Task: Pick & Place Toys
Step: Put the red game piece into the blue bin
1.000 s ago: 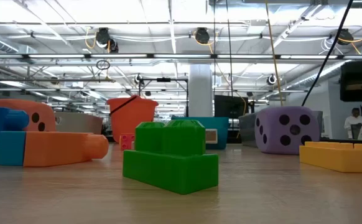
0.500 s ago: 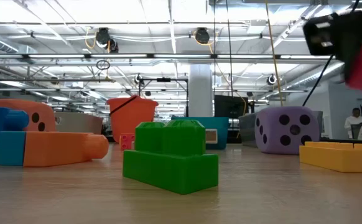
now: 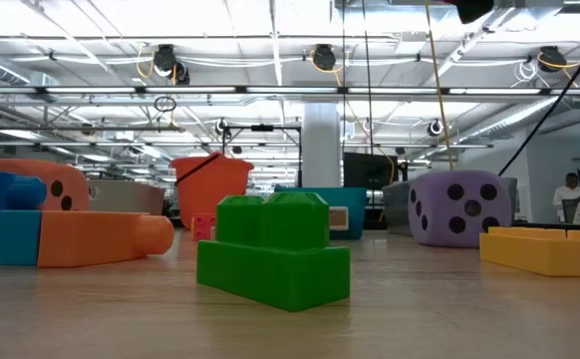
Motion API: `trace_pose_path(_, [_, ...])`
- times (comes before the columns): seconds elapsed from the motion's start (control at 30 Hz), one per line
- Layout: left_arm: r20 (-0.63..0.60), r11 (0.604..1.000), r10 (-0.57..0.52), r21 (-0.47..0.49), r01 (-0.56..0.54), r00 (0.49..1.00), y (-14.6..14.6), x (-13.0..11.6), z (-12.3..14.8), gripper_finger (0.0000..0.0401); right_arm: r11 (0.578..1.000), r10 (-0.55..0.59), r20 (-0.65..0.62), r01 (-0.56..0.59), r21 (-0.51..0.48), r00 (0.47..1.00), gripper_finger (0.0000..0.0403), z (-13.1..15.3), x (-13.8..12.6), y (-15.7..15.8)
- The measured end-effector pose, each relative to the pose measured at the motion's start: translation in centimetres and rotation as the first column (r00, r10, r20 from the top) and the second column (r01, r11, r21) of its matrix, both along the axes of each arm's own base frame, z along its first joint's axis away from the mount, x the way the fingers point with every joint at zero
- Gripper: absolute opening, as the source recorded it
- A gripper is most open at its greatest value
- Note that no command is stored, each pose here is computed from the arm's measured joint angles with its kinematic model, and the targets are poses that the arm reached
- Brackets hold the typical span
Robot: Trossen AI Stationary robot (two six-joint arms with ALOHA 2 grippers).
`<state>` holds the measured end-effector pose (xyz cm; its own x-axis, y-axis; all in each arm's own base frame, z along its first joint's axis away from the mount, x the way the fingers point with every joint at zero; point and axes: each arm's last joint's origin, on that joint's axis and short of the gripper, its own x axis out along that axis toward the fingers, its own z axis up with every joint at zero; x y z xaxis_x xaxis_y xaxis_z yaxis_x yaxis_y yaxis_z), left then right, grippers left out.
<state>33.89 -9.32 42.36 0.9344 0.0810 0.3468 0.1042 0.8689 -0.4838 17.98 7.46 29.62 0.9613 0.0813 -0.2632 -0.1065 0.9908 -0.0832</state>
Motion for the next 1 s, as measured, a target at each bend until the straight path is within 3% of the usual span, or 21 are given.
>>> trace_pose_path(0.17, [-0.154, 0.980, 0.146, 0.159, -0.121, 0.977, 2.0, 0.1, 1.3, 0.0127, 0.997, -0.063, 0.038, 0.065, -0.049, 0.997, 0.0194, 3.4, 0.5, -1.6])
trace_pose_path(0.3, [-0.298, 0.928, 0.247, 0.348, -0.137, 0.922, 3.4, -0.6, 4.1, 0.0127, 0.987, -0.118, 0.020, 0.120, -0.103, 0.993, 0.0194, 6.3, 1.1, -2.9])
trace_pose_path(0.43, [-0.353, 0.865, 0.340, 0.481, -0.143, 0.872, 5.0, -2.0, 6.8, 0.0127, 0.973, -0.188, -0.011, 0.185, -0.137, 0.982, 0.0194, 9.0, 1.7, -4.5])
trace_pose_path(0.7, [-0.297, 0.756, 0.457, 0.627, -0.190, 0.838, 7.2, -4.7, 11.3, 0.0151, 0.976, -0.219, -0.006, 0.219, 0.010, 0.976, 0.0194, 12.6, 4.1, -8.1])
trace_pose_path(0.87, [-0.330, 0.734, 0.492, 0.655, -0.180, 0.805, 8.1, -5.0, 11.2, 0.0208, 0.961, -0.269, -0.057, 0.272, 0.050, 0.961, 0.0194, 11.8, 5.3, -9.6])
trace_pose_path(1.0, [-0.378, 0.719, 0.505, 0.682, -0.136, 0.776, 8.4, -4.9, 10.6, 0.0256, 0.966, -0.208, -0.090, 0.219, 0.138, 0.974, 0.0194, 11.3, 6.0, -10.5])
